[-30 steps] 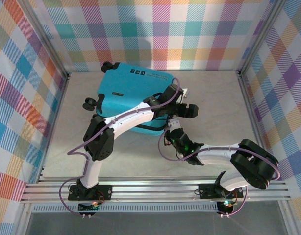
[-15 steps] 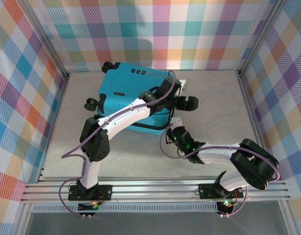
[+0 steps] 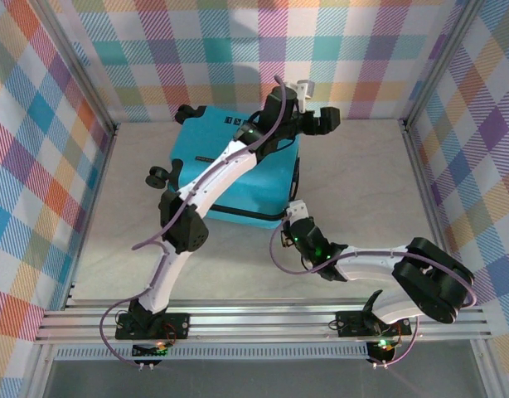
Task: Pack the luggage
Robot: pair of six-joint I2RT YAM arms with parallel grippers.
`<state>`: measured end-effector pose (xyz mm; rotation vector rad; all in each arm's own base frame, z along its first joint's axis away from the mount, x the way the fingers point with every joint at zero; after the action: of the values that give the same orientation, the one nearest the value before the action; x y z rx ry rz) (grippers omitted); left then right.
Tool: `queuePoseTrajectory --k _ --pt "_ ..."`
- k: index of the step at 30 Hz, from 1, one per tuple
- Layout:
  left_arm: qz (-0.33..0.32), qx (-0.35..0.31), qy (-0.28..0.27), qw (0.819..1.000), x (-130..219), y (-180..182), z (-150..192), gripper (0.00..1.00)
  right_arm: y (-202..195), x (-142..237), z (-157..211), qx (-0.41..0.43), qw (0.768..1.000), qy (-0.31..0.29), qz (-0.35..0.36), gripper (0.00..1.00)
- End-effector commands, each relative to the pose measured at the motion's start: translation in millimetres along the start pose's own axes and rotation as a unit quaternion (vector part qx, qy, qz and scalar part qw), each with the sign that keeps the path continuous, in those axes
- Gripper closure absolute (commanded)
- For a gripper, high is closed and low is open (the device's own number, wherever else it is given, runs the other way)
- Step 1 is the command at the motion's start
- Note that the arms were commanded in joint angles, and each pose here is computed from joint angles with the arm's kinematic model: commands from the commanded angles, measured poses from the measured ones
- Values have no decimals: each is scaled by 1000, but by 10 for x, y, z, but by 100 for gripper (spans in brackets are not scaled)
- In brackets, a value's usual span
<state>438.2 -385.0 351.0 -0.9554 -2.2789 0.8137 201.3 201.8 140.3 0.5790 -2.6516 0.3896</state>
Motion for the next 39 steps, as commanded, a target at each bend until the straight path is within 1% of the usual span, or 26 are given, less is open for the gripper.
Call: queuePoseTrajectory --k 1,5,8,10,14,18,22,26,31,34,36,38,39 --pt "18 16 -59 998 -172 261 -163 0 5 86 -148 -3 999 -45 -2 100" --pt "23 20 -110 993 -332 537 -220 0 12 137 -137 -5 999 -49 -10 100" --pt "36 23 -139 989 -390 640 -258 0 19 174 -114 -8 999 -48 -14 100" --pt "30 30 -160 986 -412 708 -280 0 25 190 -91 -12 999 -46 -17 100" --pt "21 40 -168 985 -451 808 -323 0 44 203 -73 -13 999 -43 -21 100" --pt "3 58 -150 987 -469 919 -300 0 42 216 -90 -10 999 -46 -21 100" --pt "-21 75 -119 990 -443 963 -262 0 -1 235 -112 -6 999 -50 -7 100" --pt "-51 84 -74 992 -385 972 -196 0 -201 245 -153 -11 999 -43 21 100" --pt "-81 79 -22 993 -342 1018 -88 1 -468 255 -246 -17 999 -35 26 100" --pt "-97 76 6 992 -336 1069 -8 2 -552 224 -284 -18 999 -29 13 100" --pt "-95 76 22 992 -345 1086 34 1 -588 198 -299 -16 999 -28 15 100" --pt "-89 78 36 992 -366 1103 76 1 -603 173 -316 -11 999 -35 -5 100" --pt "-84 81 44 992 -378 1106 93 2 -583 170 -329 0 999 -48 -25 100"
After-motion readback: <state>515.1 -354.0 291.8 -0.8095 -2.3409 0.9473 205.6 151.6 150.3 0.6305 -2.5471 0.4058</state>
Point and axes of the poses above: each hand's point on the last joint's axis, 136 mm out from that joint toward the fingers, its own x axis back along the fingers, its own y axis along the line the jaws close on, z = x × y, the point moved 10 cm from there along x, back along the fingers, and after that the axes turned 12 degrees about x, right-handed, at the moved point
